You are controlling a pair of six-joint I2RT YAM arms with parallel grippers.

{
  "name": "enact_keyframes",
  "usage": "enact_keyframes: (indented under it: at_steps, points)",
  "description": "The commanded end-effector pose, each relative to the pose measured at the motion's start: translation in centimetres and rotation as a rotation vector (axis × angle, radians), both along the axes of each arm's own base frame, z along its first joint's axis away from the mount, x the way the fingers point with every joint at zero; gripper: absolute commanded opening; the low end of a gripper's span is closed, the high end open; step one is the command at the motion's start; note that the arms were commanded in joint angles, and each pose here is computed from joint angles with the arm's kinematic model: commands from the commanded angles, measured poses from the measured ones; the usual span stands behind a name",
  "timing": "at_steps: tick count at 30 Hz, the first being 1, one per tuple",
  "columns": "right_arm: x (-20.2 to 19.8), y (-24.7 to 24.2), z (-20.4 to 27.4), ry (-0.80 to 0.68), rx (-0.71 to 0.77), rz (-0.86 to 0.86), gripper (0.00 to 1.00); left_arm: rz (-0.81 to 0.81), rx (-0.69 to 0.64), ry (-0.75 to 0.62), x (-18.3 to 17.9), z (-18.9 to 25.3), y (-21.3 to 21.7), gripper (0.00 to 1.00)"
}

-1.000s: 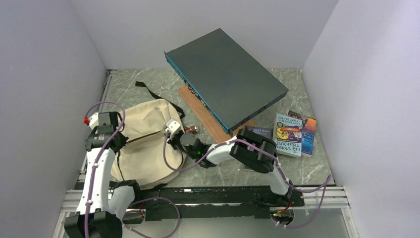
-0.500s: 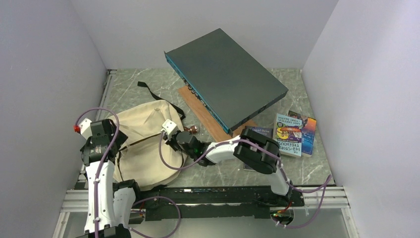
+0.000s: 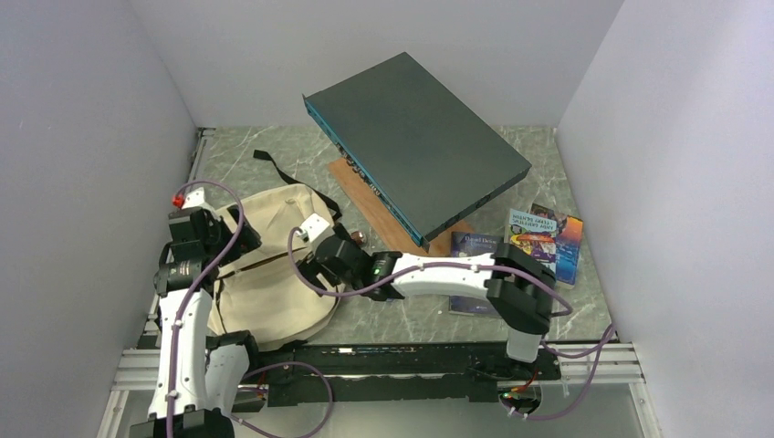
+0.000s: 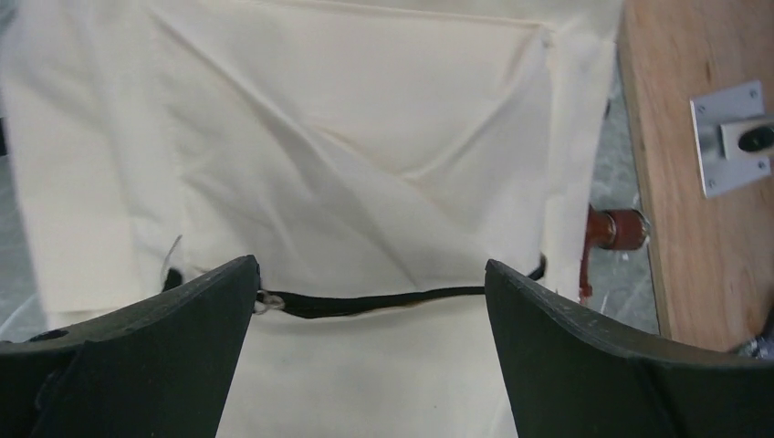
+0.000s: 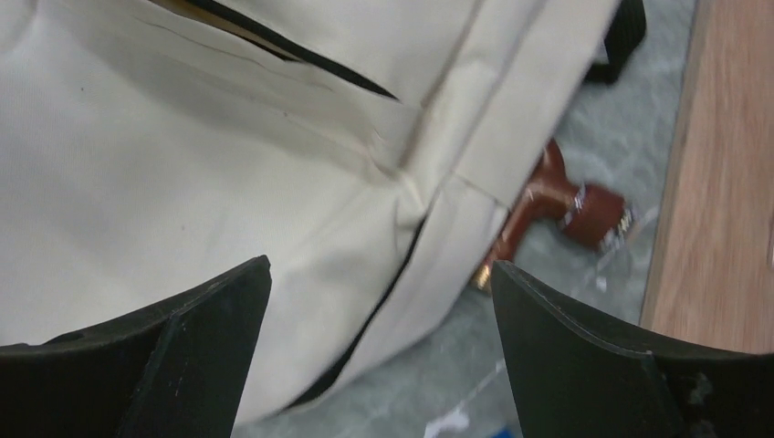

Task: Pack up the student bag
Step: Pick up the stationery from the center of the board.

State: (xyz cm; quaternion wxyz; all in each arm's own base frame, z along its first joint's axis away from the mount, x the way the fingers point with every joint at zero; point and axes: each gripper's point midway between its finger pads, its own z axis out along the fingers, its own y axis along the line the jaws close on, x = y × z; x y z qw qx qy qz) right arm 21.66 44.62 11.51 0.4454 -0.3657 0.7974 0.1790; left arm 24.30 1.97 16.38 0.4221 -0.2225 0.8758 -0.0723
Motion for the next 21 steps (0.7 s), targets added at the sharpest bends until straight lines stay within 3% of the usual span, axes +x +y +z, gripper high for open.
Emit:
enact_keyframes:
  at_steps: [1, 5, 14, 21]
  points:
    - [-1.5, -4.9, 0.0, 0.177, -0.003, -0.23, 0.93, -0.157, -0.01, -0.058, 1.2, 0.8, -2.5, 1.0]
    - [-3.7, -8.1, -1.6, 0.278, -0.001, -0.417, 0.93, -0.197, -0.015, -0.064, 1.3, 0.9, -3.3, 1.0]
    - [-5.2, -14.3, -4.7, 0.202, -0.166, -0.723, 0.89, -0.213, -0.017, -0.075, 1.2, 1.1, -3.7, 1.0]
    - [-4.9, -14.7, -6.1, 0.197, -0.092, -0.854, 0.89, -0.214, -0.004, -0.103, 1.0, 1.7, -3.7, 1.0]
